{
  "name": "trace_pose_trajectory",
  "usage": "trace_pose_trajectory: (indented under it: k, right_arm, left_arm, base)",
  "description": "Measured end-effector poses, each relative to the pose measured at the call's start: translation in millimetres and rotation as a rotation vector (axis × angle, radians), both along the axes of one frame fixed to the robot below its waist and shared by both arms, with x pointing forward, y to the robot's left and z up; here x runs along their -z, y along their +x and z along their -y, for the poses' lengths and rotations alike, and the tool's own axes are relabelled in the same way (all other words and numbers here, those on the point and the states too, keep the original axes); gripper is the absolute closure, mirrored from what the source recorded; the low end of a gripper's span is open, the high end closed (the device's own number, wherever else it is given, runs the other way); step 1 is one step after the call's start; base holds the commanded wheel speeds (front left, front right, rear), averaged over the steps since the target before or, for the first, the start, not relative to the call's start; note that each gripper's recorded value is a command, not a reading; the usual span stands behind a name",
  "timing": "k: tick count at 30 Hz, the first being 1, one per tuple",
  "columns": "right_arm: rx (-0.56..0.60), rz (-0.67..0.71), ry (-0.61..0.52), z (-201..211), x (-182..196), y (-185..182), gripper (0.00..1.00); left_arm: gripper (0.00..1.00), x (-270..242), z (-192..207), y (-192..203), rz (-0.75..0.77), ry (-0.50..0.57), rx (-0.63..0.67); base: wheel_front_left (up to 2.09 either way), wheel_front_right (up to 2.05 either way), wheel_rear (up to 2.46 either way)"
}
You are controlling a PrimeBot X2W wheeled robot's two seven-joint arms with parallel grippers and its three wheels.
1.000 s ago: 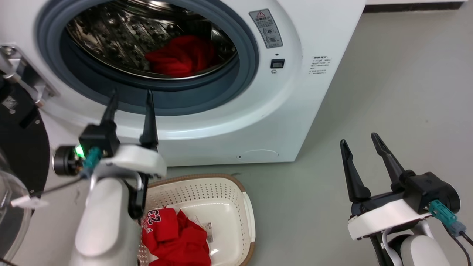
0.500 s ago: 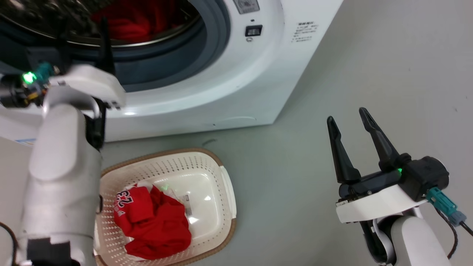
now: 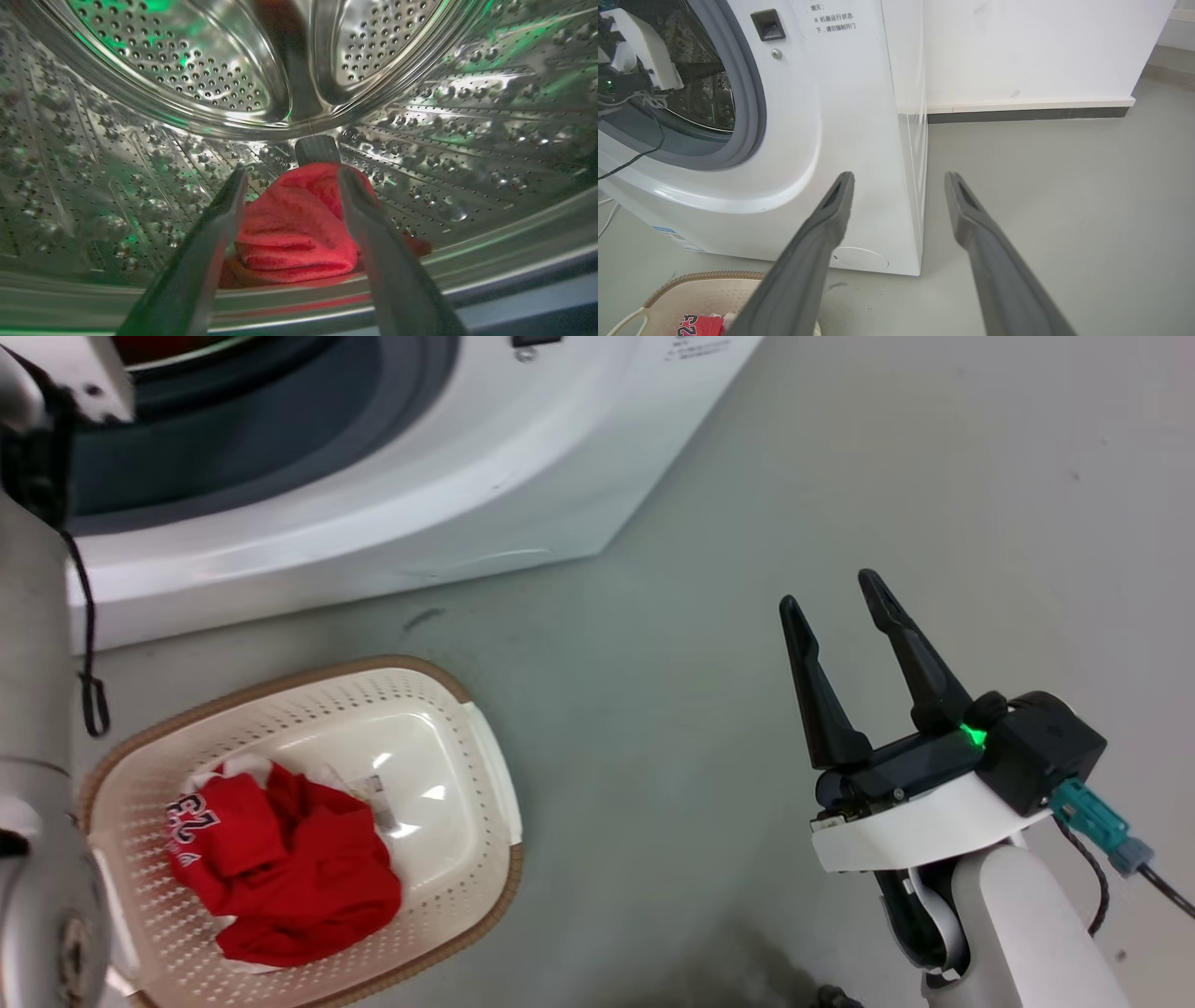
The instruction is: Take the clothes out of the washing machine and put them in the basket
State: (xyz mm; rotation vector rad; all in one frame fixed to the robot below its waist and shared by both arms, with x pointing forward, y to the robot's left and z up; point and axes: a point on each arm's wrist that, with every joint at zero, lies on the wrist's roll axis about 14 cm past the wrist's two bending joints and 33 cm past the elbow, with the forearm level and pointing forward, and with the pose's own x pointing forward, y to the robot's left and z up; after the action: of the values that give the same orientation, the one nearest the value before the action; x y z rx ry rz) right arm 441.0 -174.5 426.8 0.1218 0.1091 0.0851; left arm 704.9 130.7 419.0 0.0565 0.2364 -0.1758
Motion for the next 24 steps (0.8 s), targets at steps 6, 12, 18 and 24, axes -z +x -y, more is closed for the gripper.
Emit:
trace_pose_trajectory:
  k: [6,12,18,24]
  right_arm:
    - [0.063,-0.050,0.011,20.6,17.1,-3.5,0.00]
    - [0.126,-0.093,0.007,40.7,30.1,-9.1,0.00]
    - [0.147,-0.121,-0.002,47.6,37.0,-14.5,0.00]
    - [0.147,-0.143,0.006,45.7,42.9,-18.1,0.00]
  left_arm:
    - [0.00,36.7,8.8,23.1,-0.165,0.023,0.011]
    - [0.00,87.1,7.3,33.7,-0.446,0.073,0.000]
    - [0.00,103.1,15.5,38.4,-0.598,0.079,-0.004]
    - [0.00,116.7,21.6,30.5,-0.753,0.086,-0.005]
  base:
    - [0.00,0.00,0.00]
    - [0.00,0.00,0.00]
    - [0.00,0.00,0.00]
    - [0.00,0.00,0.00]
